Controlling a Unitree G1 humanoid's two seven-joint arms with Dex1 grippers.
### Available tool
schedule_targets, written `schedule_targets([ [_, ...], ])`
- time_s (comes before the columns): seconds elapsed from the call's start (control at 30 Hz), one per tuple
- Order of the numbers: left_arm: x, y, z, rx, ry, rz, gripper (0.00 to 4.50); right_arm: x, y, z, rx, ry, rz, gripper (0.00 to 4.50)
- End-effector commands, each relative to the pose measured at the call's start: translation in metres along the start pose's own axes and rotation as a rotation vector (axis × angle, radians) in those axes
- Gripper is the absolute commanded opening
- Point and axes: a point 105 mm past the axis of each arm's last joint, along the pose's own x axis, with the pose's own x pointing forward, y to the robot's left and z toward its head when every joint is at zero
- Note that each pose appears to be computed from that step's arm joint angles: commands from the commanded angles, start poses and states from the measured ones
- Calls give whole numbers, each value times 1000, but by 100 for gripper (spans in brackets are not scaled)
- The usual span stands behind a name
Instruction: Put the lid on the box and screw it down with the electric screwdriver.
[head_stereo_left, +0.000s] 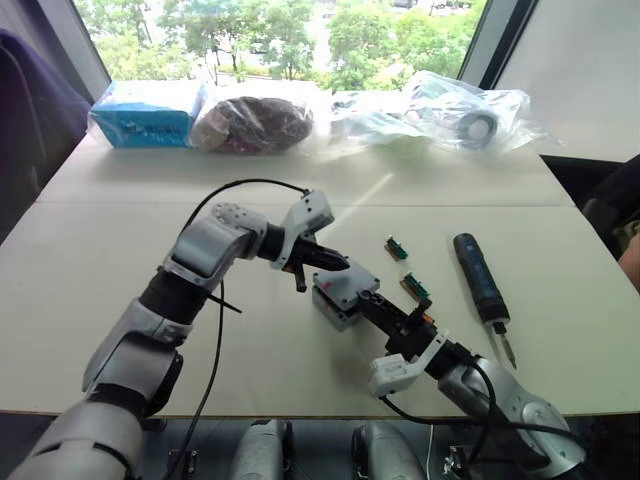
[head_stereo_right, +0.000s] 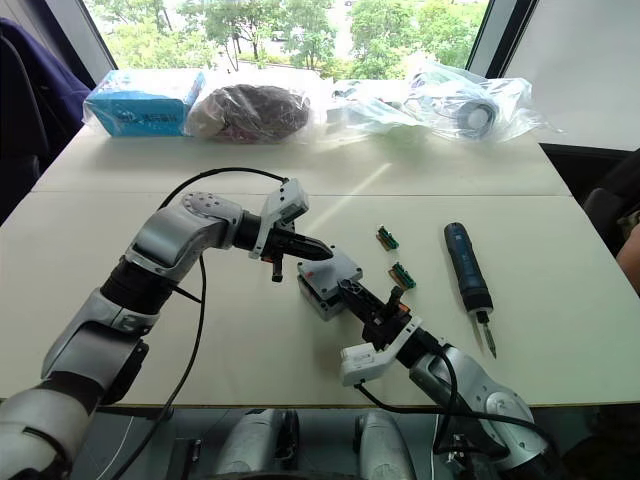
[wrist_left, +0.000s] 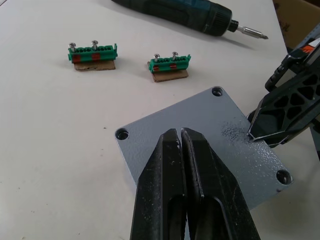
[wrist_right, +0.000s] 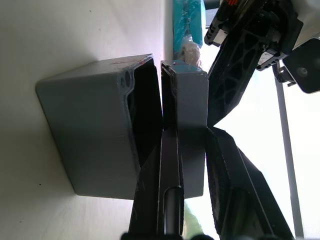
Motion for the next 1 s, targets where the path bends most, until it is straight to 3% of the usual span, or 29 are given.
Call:
schedule_targets([
  [0.03,2,-3,6,68,2,-7,8,0,-5,7,0,-15,-21,12],
  [0.23,12,-7,-9,118,79,-25,8,-1,0,6,19,-5,-5,12],
  [0.27,14,-7,-15,130,101,-25,0,-2,0,5,27,0,-4,112],
  [0.53,28,-14,-44,154,186,-38,0,-8,-5,4,20,12,-19,417],
  [0.57,29,-14,-47,157,195,-36,0,-9,-6,4,19,12,-25,435],
  [1.0,36,-15,-71,179,239,-33,0,-18,-22,12,9,-15,-69,435],
])
